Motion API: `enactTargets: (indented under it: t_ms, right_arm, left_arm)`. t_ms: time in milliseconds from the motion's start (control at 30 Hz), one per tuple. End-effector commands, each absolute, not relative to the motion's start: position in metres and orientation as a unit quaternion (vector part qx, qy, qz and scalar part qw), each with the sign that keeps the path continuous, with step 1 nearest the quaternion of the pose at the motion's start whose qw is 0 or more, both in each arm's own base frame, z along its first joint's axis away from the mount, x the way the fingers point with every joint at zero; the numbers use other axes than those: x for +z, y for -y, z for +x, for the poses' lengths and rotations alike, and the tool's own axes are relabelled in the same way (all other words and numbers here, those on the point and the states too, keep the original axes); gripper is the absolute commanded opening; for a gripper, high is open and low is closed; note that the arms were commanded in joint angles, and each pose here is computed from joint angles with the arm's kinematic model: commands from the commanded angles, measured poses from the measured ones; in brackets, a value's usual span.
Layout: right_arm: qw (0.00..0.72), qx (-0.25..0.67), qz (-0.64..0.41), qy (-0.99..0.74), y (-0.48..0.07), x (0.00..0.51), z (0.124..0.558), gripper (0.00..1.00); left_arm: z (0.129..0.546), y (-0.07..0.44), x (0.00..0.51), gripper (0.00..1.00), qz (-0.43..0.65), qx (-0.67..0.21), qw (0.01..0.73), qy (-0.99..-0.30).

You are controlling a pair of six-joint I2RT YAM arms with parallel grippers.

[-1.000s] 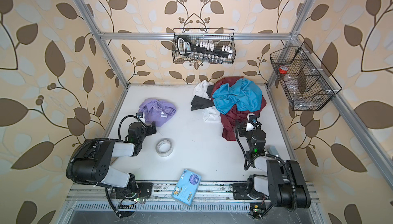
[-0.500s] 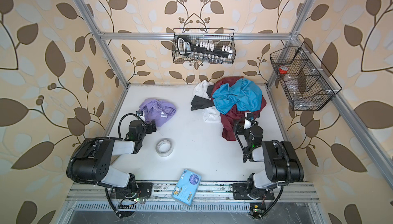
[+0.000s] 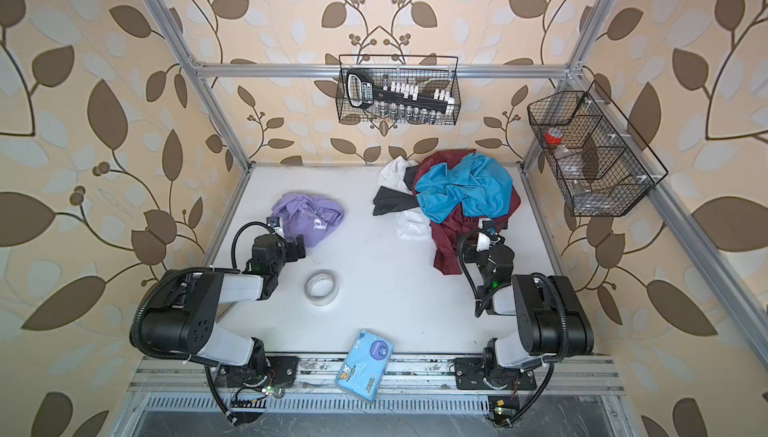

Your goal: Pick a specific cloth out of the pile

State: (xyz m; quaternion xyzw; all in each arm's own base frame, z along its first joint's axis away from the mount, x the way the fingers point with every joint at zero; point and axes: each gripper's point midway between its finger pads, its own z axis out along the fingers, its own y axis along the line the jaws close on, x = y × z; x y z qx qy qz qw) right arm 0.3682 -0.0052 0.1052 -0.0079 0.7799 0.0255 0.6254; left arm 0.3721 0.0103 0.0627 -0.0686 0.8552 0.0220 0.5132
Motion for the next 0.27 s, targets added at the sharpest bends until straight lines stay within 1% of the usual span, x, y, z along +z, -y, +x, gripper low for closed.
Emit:
enactTargets:
  t_ms: [0,233]
  right_arm:
    - [0.638,0.031,-0.011,-0.769,0.004,0.1155,0.3719,1.0]
    - [0.638,0.031,-0.011,-0.769,0.0039,0.1158,0.3721,1.0]
  left_arm:
    - [0.3825,-0.0136,0.0755,0.99,-0.074,0.022,0.53,-0.845]
    - [0.3825,-0.0133,0.0758,0.99,-0.073,0.022,0.53,-0.845]
